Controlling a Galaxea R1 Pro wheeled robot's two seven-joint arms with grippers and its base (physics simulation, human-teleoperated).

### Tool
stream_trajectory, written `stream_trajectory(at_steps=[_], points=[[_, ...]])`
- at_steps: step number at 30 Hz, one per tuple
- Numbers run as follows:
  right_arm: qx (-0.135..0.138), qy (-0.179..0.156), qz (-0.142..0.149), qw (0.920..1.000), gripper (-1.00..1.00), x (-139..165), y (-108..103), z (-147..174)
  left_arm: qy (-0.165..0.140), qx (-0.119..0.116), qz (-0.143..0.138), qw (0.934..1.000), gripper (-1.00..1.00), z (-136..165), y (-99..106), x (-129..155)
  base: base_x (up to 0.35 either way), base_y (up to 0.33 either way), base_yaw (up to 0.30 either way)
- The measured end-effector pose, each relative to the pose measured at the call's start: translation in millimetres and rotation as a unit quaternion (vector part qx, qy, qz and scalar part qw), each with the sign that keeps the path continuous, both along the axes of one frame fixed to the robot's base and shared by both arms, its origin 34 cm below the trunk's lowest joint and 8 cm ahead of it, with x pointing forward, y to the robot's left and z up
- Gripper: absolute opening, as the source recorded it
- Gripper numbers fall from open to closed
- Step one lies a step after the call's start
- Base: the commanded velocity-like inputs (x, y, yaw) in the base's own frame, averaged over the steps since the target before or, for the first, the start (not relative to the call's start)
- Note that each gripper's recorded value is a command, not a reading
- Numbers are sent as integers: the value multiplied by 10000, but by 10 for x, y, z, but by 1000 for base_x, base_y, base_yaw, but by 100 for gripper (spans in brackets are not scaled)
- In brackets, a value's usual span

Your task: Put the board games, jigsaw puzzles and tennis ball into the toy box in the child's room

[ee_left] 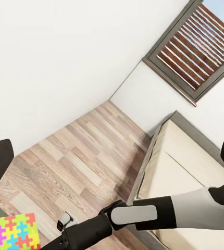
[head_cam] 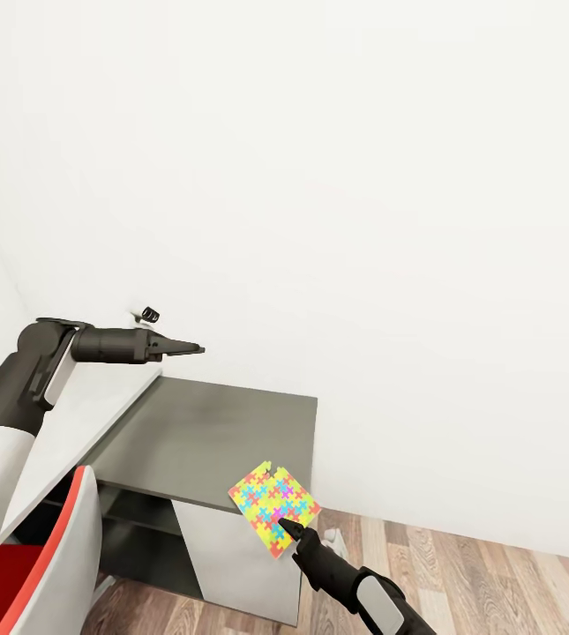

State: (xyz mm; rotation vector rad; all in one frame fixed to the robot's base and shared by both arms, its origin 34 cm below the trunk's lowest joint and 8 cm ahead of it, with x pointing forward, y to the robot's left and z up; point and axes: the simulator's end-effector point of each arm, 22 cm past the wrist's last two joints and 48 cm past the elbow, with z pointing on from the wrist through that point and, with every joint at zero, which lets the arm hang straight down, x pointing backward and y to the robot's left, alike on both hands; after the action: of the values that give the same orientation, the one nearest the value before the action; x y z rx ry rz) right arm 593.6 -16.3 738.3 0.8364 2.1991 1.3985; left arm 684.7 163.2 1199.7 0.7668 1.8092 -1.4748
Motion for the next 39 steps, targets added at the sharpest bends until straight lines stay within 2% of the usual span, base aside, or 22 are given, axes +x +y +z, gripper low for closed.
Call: stream_trajectory(at_steps=[22,23,39], points=[[-1,-2,-1,10000,100,5,-1,-40,-1,0,0,10000,100,-40,0,4,0,0,0],[-1,-2,-1,10000,-100,5,-1,-40,0,0,0,10000,100,-40,0,4,0,0,0],[12,-1,-9,10000,-100,7,-1,-36,-1,0,0,10000,100,-40,0,4,0,0,0]])
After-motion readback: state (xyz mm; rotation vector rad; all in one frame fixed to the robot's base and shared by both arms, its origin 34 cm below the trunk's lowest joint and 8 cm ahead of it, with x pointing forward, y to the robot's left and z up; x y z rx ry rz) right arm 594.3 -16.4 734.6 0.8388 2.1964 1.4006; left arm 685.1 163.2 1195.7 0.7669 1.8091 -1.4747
